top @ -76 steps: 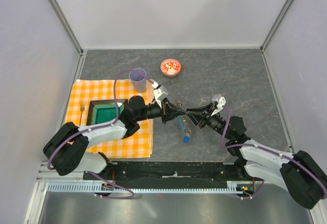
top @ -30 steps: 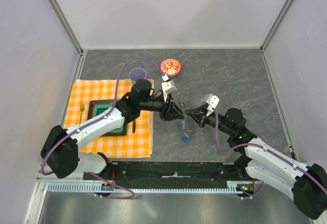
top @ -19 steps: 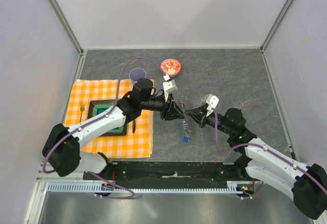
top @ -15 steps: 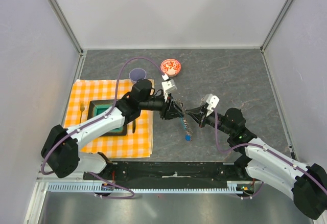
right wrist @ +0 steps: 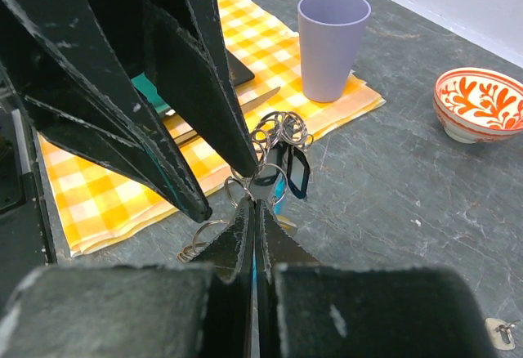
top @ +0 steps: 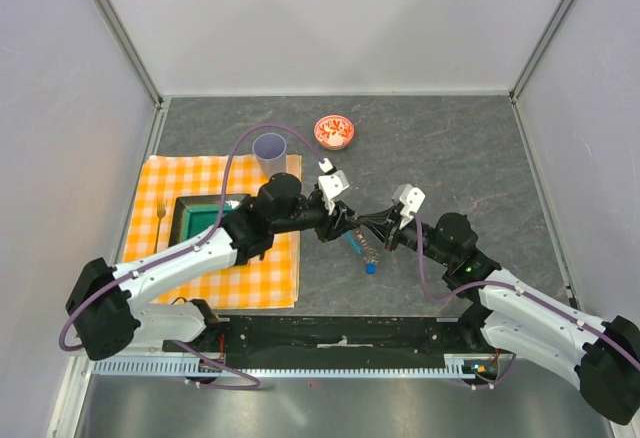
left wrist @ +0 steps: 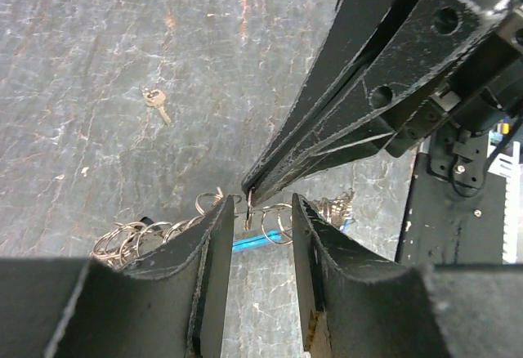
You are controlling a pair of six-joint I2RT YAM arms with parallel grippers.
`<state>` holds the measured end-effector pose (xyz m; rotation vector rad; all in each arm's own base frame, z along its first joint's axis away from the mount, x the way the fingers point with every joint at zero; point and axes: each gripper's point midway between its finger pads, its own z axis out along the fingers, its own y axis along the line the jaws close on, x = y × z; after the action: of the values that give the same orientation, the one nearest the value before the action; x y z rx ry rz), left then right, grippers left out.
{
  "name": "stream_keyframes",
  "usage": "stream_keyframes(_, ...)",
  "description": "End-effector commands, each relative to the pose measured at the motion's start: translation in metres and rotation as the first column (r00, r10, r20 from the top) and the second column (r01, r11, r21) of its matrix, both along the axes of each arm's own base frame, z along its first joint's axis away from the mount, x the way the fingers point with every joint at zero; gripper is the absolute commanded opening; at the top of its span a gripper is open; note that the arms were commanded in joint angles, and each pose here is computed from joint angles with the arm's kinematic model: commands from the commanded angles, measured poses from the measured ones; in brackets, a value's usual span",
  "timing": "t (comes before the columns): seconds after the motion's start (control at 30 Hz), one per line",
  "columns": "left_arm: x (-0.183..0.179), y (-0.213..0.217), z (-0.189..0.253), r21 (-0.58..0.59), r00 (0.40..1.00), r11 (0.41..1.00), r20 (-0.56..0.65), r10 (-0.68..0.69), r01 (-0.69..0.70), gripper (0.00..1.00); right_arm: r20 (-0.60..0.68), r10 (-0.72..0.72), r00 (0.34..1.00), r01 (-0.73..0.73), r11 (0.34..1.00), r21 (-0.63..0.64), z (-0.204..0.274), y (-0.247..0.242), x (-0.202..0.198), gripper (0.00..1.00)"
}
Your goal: Put the keys on the keyring
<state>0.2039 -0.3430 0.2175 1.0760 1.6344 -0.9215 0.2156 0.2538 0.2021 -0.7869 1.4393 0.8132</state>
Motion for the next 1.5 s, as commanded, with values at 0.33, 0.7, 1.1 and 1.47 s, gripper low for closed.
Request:
stream_keyframes(0.33,0.018,0.0,-0.009,0.107,0.993,0.991,0.089,0.077,-0.086,0.37,0.101,-0.038,0.994,0.03,0.997,0.077,0.046,0.004,0.007,0.0)
stream_keyframes(0.7,0.025,0.0,0.001,0.05,0.988,0.991,0.097,0.117,-0.122,0.37,0.102,-0.007,0.995,0.0,0.997,0.072,0.041,0.008,0.002,0.0)
stream_keyframes(1.1,0.007,0.005,0.002,0.017,0.996,0.998,0.066,-0.064,0.063,0.41,0.14,0.024,0.99,-0.033,0.997,0.064,0.042,0.009,-0.004,0.0)
stream_keyframes(1.47,-0.008,0.0,-0.004,0.043,0.98,0.981,0.052,-0.19,0.188,0.41,0.145,0.042,0.989,-0.052,0.996,0.067,0.045,0.011,-0.007,0.0)
